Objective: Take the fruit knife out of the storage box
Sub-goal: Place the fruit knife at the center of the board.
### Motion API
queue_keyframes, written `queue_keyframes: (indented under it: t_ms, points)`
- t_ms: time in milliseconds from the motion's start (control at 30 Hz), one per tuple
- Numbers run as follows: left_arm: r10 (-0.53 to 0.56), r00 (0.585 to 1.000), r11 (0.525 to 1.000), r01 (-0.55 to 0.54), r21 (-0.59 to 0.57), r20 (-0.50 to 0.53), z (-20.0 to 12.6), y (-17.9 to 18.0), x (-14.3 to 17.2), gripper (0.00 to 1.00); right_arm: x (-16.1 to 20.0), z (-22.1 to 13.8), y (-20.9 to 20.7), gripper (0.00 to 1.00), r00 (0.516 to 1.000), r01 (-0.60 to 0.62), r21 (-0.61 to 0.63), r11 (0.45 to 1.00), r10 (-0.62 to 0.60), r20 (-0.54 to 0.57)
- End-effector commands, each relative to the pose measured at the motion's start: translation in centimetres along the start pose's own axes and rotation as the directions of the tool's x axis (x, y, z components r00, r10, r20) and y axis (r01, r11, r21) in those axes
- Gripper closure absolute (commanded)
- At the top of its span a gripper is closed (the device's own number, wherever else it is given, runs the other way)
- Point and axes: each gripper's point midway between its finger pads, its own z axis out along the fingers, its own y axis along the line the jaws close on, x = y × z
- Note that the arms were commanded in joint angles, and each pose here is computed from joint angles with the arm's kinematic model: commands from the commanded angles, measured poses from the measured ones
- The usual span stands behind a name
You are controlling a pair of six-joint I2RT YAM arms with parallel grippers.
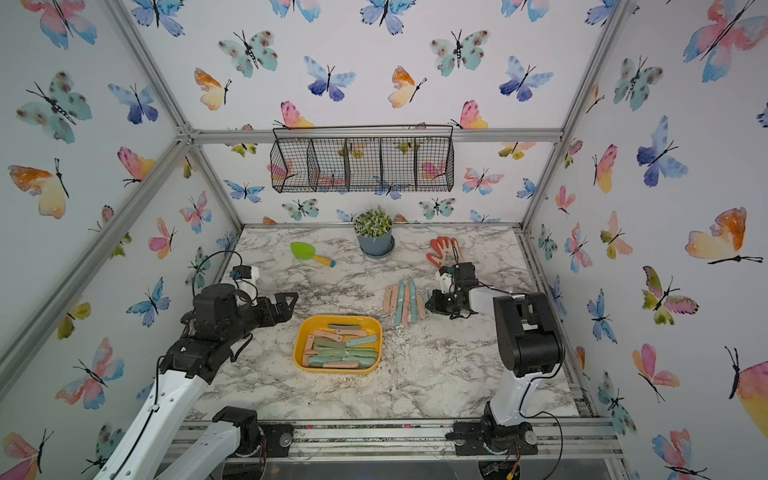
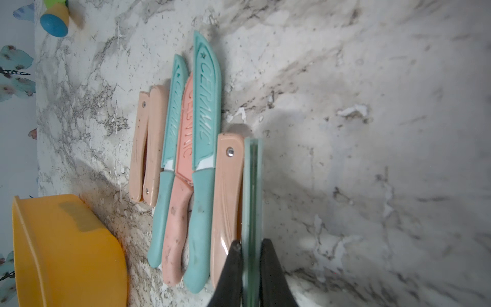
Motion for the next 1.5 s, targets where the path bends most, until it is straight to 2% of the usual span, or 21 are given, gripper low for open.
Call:
queue_keyframes:
  t_ms: [0,1233,1467]
  points:
    - [0.013,1.0,1.0,-0.013,-0.011,0.018,-0.2,0.1,-0.3,0.02,0.6,0.4,-0.2,0.88,1.0,-0.023,-0.021,1.0,0.022,-0.012]
    - [0.012,1.0,1.0,-0.011,-0.019,0.024,-0.3,0.2,-0.4,0.02,0.7,0.7,-1.1,0.78,0.997,-0.08,-0.013,0.997,0.08,-0.003]
    - [0.012,1.0,1.0,-0.011,-0.02,0.024,-0.3,0.3,-0.4,0.02,0.5,0.4,-1.3,0.7,0.997,-0.08,0.002,0.997,0.08,0.005]
